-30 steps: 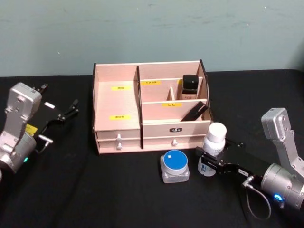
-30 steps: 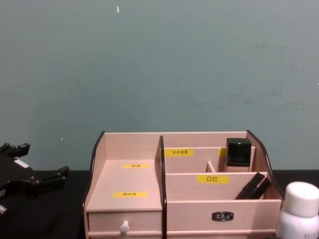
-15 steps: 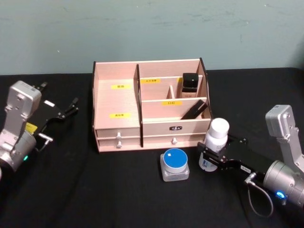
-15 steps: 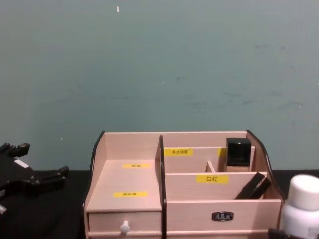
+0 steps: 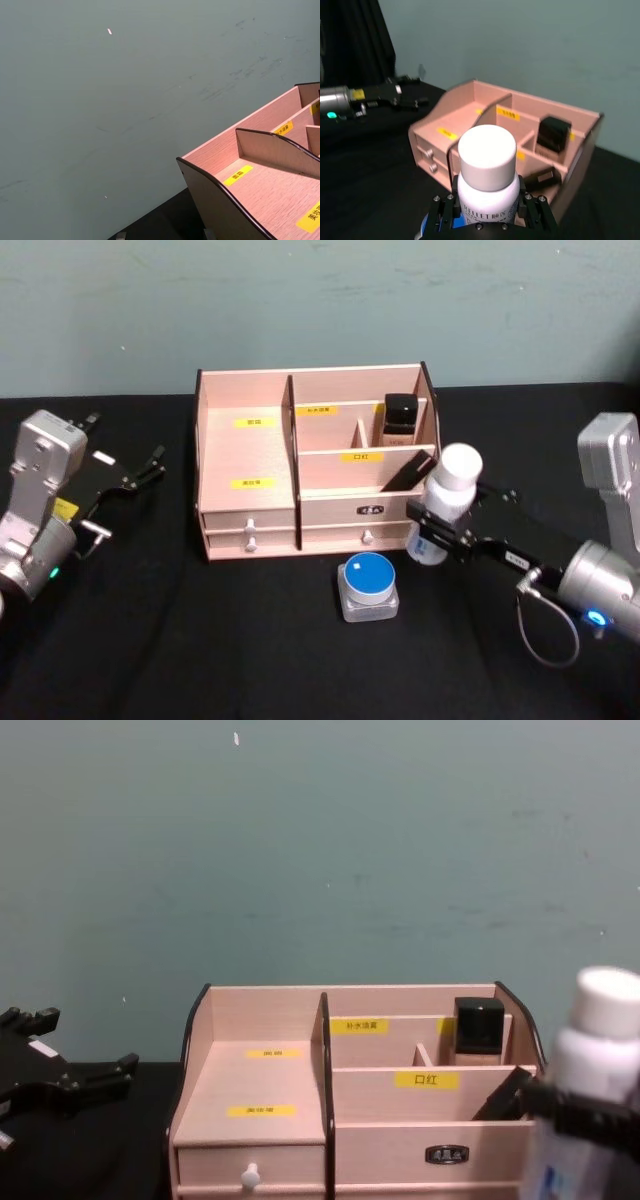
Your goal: Pick up the facial cleanser and watermelon frost from the table and place them into the tiered storage box.
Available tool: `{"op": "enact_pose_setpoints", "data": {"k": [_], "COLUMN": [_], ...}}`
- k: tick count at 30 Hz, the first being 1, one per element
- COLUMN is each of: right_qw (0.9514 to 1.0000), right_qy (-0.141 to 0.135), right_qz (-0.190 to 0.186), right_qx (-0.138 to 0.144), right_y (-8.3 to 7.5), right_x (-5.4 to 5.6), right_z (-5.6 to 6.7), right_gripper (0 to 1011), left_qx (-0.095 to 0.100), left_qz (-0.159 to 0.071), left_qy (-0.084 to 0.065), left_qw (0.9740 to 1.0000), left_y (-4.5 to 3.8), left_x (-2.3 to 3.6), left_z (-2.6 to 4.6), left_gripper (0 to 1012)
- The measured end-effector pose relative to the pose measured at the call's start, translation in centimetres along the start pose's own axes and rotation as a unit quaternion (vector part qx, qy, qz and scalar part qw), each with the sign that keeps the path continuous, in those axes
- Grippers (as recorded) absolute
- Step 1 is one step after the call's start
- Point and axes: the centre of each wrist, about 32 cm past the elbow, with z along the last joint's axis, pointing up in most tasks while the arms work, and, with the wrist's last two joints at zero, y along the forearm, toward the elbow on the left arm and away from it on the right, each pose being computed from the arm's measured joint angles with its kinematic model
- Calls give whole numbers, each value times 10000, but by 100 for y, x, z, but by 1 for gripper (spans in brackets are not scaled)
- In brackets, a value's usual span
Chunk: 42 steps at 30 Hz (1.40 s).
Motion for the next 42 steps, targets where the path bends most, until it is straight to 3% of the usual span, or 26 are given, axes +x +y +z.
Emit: {"op": "enact_pose_setpoints", "data": {"k": [7,11,17,26,42], "right_qw": [9996,9989,9981,9983,9989], "right_qy": [-138,-240,-324,-335,-310], "right_qz": [116,210,266,209,-34], "right_qx": [194,342,442,424,362], "right_y": [147,315,550,858,1217], "right_x": [-13,-24,-5,73,257], "right_z": [226,383,505,557,541], "right_gripper": [603,603,603,603,603], "left_qx": [0,0,0,0,0], "left_qz": [0,0,0,0,0], "left_qy": [0,0,0,0,0], "left_qw": [10000,10000,10000,10000,10000], "left_y": [0,0,0,0,0], "left_x": [0,0,0,0,0], "left_z": [0,0,0,0,0], "left_gripper": [1001,1001,1001,1001,1001]}}
